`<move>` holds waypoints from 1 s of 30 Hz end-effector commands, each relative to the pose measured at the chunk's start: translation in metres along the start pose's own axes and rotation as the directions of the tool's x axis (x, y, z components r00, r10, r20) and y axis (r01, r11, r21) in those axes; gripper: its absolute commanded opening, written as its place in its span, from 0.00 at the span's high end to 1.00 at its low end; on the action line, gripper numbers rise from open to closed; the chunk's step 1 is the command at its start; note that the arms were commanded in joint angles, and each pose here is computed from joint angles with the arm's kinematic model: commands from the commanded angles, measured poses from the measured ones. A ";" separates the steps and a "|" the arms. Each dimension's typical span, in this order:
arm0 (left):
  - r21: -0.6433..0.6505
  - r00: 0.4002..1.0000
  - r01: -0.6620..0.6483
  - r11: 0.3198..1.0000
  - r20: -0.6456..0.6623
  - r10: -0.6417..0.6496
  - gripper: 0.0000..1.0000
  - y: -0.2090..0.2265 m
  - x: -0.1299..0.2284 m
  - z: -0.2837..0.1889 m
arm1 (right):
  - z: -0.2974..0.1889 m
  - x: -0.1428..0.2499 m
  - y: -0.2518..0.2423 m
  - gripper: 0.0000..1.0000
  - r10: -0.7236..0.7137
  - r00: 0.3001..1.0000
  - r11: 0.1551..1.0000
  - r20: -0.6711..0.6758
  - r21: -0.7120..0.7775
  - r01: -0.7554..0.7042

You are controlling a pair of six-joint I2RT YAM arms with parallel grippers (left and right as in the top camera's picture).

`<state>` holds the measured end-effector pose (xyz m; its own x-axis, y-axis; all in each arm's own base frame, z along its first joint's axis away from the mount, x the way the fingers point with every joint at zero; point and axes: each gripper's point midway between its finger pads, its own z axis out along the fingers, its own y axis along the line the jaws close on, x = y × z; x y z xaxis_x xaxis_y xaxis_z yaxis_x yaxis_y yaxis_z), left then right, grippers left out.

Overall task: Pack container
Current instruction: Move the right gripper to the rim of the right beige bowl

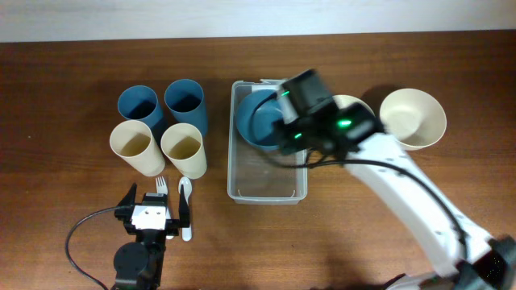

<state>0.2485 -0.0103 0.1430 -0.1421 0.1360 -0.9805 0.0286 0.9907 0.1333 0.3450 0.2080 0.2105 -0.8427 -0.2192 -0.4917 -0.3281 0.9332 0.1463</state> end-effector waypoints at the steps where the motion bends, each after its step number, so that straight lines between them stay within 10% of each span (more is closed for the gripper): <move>1: 0.005 1.000 -0.016 1.000 0.006 0.016 0.00 -0.001 0.000 0.000 | -0.027 -0.017 -0.076 0.50 0.239 0.965 0.956 0.107 0.150 -0.253; 15: 0.005 1.000 -0.016 1.000 0.006 0.016 0.00 -0.001 0.000 0.000 | -0.041 0.047 -0.345 0.40 0.754 0.612 0.546 0.239 0.289 -0.786; 30: 0.005 1.000 -0.016 1.000 0.006 0.016 0.00 -0.001 0.000 0.000 | 0.057 0.109 -0.422 0.46 0.857 0.495 0.425 0.146 0.344 -0.837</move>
<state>0.2485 -0.0103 0.1430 -0.1421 0.1364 -0.9804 0.0287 0.9906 0.1336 0.4130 -0.1918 0.0600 -0.6410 0.7215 -0.2618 0.7046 0.6885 0.1720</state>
